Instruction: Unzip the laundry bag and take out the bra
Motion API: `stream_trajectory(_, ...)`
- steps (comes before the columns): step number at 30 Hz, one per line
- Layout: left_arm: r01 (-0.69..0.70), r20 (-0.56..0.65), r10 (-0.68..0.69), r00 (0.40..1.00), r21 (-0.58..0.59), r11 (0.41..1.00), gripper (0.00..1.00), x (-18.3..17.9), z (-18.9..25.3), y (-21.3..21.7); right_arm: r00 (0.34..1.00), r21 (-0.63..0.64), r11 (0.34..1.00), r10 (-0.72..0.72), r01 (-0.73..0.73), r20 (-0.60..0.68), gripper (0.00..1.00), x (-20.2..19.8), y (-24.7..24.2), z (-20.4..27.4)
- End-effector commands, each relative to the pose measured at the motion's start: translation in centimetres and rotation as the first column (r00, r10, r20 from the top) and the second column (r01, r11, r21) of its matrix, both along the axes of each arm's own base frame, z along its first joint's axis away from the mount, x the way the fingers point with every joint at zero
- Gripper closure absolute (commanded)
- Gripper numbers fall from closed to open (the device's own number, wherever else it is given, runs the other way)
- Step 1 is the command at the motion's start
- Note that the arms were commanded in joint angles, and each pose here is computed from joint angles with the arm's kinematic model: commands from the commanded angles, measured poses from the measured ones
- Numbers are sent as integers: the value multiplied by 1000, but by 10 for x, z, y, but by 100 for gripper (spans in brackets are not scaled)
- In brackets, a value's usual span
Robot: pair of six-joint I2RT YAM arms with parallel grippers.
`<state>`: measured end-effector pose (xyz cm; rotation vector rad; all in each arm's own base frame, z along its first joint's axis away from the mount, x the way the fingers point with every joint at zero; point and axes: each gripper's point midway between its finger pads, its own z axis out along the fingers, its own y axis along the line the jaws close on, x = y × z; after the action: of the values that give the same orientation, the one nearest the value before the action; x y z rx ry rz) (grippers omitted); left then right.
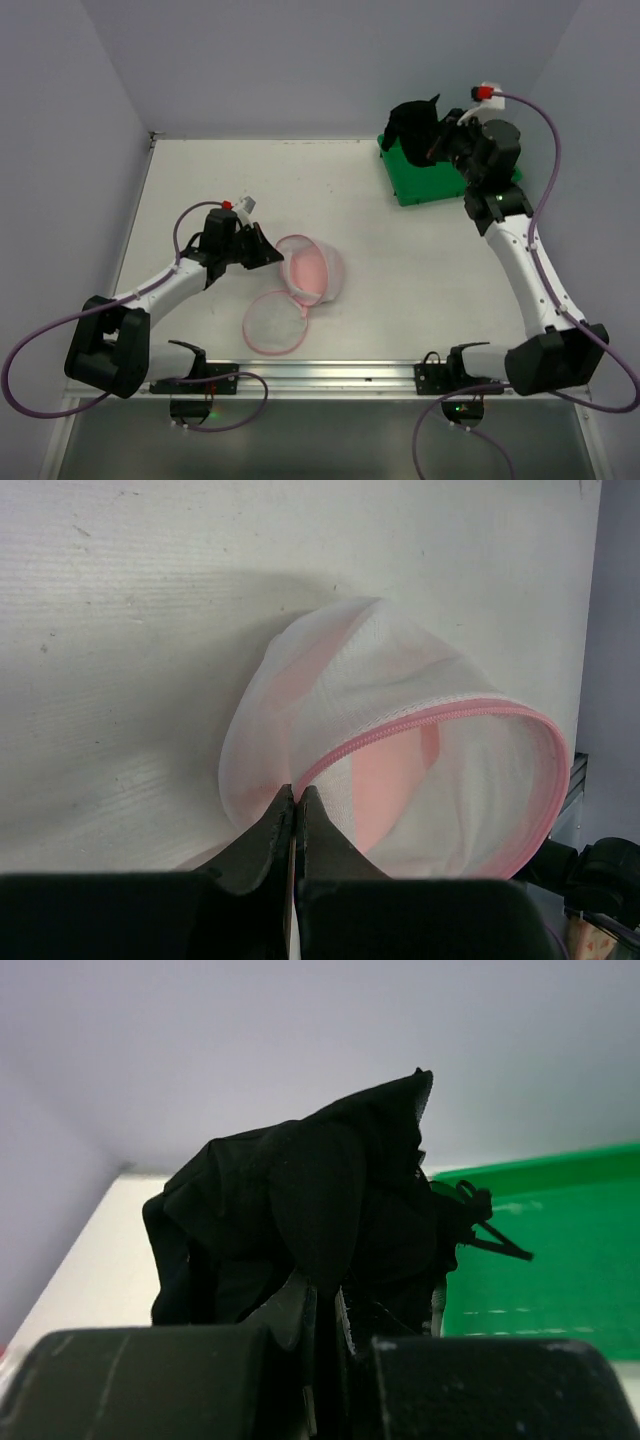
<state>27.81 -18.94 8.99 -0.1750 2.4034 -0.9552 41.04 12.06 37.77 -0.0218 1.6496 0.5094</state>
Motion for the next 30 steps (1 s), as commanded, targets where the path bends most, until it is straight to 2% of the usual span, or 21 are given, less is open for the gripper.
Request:
stream_trajectory(1, 13, 37, -12, 999, -39, 999, 100, 5, 22, -7, 953, 74, 956, -273, 283, -130, 100, 48, -70, -27)
stream_trajectory(4, 5, 36, -4, 999, -36, 999, 100, 6, 22, -6, 895, 99, 902, -396, 421, -204, 100, 87, -115, -51)
stream_trajectory(6, 4, 30, -3, 1000, -41, 999, 100, 6, 22, -7, 843, 114, 845, -491, 522, -220, 100, 108, -152, -56)
stream_trajectory(7, 6, 26, -5, 1000, -45, 999, 100, 5, 22, -7, 811, 114, 821, -513, 559, -281, 100, 124, -161, -85)
stream_trajectory(8, 5, 28, -4, 1000, -47, 999, 100, 6, 23, -8, 781, 125, 786, -557, 606, -281, 100, 133, -178, -83)
stream_trajectory(9, 5, 28, -4, 1000, -47, 999, 100, 5, 23, -7, 763, 125, 769, -575, 627, -294, 100, 140, -185, -90)
stream_trajectory(10, 4, 30, -3, 1000, -46, 999, 100, 5, 25, -7, 735, 111, 750, -588, 652, -338, 100, 153, -191, -117)
stream_trajectory(13, 2, 36, 0, 999, -44, 999, 100, 5, 28, -6, 668, 95, 683, -662, 724, -340, 100, 171, -213, -128)
stream_trajectory(14, -1, 32, 2, 1000, -37, 999, 100, 4, 27, -5, 635, 61, 666, -675, 744, -376, 99, 179, -218, -154)
stream_trajectory(16, 1, 35, 0, 999, -34, 999, 100, 4, 30, -5, 601, 53, 630, -709, 775, -369, 93, 192, -230, -155)
stream_trajectory(17, 2, 34, -1, 999, -33, 999, 100, 4, 30, -5, 577, 18, 624, -711, 781, -403, 82, 198, -235, -181)
stream_trajectory(19, 4, 31, -3, 1000, -28, 1000, 100, 4, 29, -5, 578, 20, 622, -713, 782, -397, 67, 210, -239, -180)
stream_trajectory(20, 6, 29, -5, 1000, -25, 1000, 100, 5, 28, -5, 578, 15, 626, -710, 779, -402, 51, 216, -240, -187)
stream_trajectory(22, 12, 19, -11, 1000, -22, 1000, 100, 5, 24, -5, 580, 4, 632, -708, 775, -403, 37, 218, -240, -189)
stream_trajectory(23, 14, 15, -14, 1000, -22, 1000, 100, 5, 24, -6, 579, 2, 634, -706, 774, -408, 27, 218, -239, -190)
stream_trajectory(26, 19, 12, -18, 1000, -24, 1000, 100, 6, 22, -7, 584, 1, 643, -695, 766, -420, 16, 206, -236, -185)
stream_trajectory(28, 21, 23, -20, 1000, -25, 999, 100, 7, 25, -7, 609, 28, 654, -687, 756, -396, 11, 194, -230, -159)
stream_trajectory(29, 21, 25, -21, 999, -22, 1000, 100, 7, 25, -7, 610, 18, 665, -674, 746, -417, 7, 184, -224, -168)
stream_trajectory(30, 21, 28, -21, 999, -23, 1000, 100, 8, 26, -7, 632, 45, 672, -669, 739, -391, 5, 173, -219, -143)
